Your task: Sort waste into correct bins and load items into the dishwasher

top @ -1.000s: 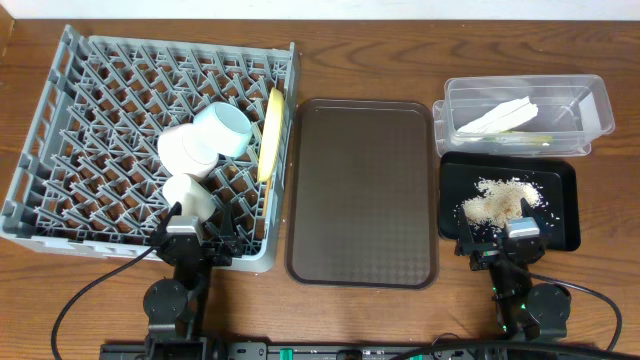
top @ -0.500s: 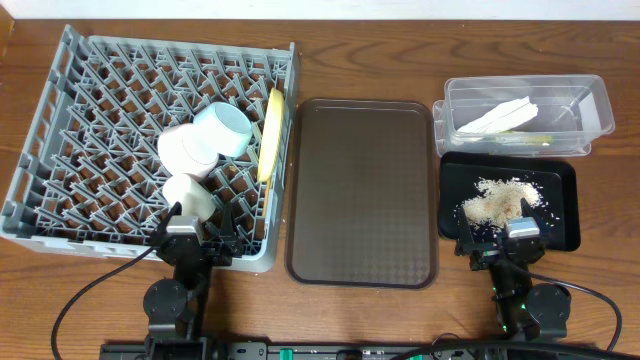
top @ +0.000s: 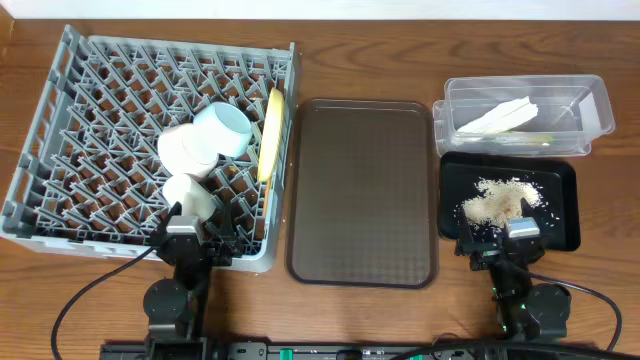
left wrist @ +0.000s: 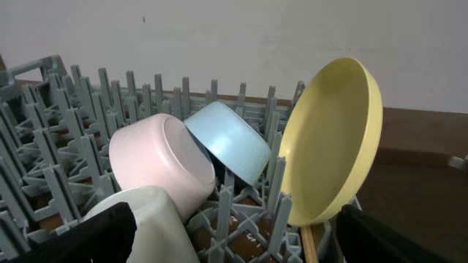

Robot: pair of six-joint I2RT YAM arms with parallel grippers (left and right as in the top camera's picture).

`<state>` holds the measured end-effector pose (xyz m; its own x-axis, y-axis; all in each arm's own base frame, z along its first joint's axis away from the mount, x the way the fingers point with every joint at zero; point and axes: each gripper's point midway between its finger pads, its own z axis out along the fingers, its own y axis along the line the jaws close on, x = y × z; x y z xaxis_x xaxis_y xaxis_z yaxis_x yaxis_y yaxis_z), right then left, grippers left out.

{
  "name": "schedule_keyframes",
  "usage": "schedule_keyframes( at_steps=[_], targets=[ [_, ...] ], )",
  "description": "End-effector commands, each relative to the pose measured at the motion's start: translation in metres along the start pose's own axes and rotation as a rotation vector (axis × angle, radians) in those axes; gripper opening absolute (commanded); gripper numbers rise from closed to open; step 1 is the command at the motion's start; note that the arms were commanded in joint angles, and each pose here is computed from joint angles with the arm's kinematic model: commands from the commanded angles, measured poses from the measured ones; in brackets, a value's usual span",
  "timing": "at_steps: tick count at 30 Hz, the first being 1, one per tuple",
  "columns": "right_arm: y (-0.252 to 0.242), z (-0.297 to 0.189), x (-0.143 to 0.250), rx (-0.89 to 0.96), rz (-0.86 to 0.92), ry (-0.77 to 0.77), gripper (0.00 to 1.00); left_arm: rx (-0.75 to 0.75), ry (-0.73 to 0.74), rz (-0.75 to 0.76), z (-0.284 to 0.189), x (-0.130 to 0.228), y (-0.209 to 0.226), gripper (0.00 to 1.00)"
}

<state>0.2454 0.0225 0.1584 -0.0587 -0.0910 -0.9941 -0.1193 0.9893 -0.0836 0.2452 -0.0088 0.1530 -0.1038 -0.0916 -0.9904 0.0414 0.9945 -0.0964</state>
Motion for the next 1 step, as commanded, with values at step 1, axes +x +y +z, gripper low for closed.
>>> schedule_keyframes(
  at_steps=[1],
  targets=[
    [0.0017, -0.0003, 0.0, -0.009, -0.014, -0.002, 0.99, 0.009, 0.046, 0.011, 0.0003, 0.0142, -0.0008, 0.91]
  ],
)
